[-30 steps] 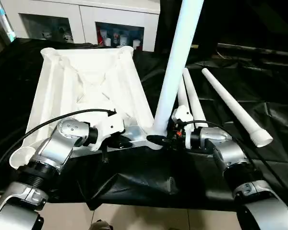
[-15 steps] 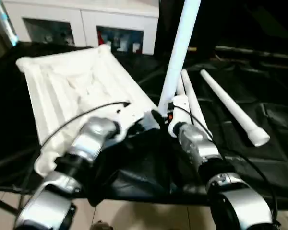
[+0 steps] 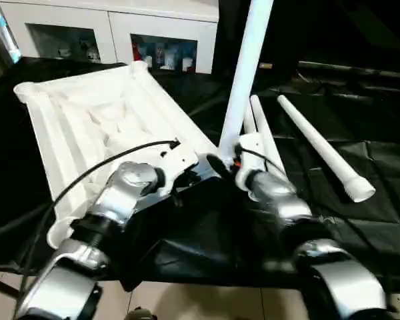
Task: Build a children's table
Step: Rotate leg to tighten
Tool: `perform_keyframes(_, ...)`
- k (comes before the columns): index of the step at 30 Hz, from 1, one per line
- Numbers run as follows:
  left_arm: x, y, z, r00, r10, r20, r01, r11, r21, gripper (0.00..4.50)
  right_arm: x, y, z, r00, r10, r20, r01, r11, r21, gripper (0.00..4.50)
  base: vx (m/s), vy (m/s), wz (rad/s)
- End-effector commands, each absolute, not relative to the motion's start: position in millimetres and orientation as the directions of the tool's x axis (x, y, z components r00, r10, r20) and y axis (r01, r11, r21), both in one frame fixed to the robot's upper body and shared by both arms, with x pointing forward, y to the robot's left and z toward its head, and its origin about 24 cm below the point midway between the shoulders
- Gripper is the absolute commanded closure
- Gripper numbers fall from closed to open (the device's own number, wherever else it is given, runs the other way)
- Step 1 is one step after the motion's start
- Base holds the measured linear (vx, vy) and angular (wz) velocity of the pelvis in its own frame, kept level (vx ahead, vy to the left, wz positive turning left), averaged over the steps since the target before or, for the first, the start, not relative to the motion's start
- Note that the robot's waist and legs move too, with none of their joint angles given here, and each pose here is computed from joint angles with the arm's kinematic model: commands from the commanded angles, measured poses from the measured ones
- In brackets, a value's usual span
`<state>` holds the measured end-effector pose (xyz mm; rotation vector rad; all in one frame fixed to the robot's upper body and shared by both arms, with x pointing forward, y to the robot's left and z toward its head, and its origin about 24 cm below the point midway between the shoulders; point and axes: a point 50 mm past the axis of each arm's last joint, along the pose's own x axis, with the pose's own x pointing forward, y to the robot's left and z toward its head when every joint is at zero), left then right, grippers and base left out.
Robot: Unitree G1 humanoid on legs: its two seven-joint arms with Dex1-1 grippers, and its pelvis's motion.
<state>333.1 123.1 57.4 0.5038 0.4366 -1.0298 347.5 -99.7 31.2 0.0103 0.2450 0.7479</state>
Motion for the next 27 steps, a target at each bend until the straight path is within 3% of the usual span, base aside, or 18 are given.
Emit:
perform_keyframes(1, 320, 120, 46, 0.324, -0.737, -0.593, 0.942, 0.308, 0.132, 4.50, 339.7, -92.0, 38, 0.561, 0.801, -0.209, -0.810, 0.583, 0.062, 0.84, 0.000, 0.000, 0.00)
perform_keyframes(2, 314, 128, 47, 0.261, -0.751, -0.606, 0.963, 0.247, 0.109, 4.50, 333.0, -101.3, 39, 0.460, 0.855, -0.239, -0.875, 0.482, 0.037, 0.84, 0.000, 0.000, 0.00)
perform_keyframes(9, 307, 148, 51, 0.165, -0.755, -0.635, 0.985, 0.156, 0.070, 4.50, 327.1, -119.9, 43, 0.348, 0.890, -0.295, -0.928, 0.371, 0.023, 0.84, 0.000, 0.000, 0.00)
perform_keyframes(18, 306, 157, 53, 0.161, -0.753, -0.639, 0.986, 0.153, 0.068, 4.50, 325.5, -119.2, 47, 0.319, 0.908, -0.270, -0.935, 0.349, 0.067, 0.84, 0.000, 0.000, 0.00)
perform_keyframes(25, 306, 156, 52, 0.171, -0.754, -0.634, 0.984, 0.162, 0.073, 4.50, 321.7, -115.8, 44, 0.291, 0.918, -0.270, -0.940, 0.326, 0.097, 1.49, 0.000, 0.000, 0.00)
perform_keyframes(27, 308, 156, 50, 0.193, -0.747, -0.637, 0.980, 0.181, 0.085, 4.50, 321.6, -114.2, 40, 0.320, 0.909, -0.267, -0.926, 0.360, 0.114, 1.68, 0.000, 0.000, 0.00)
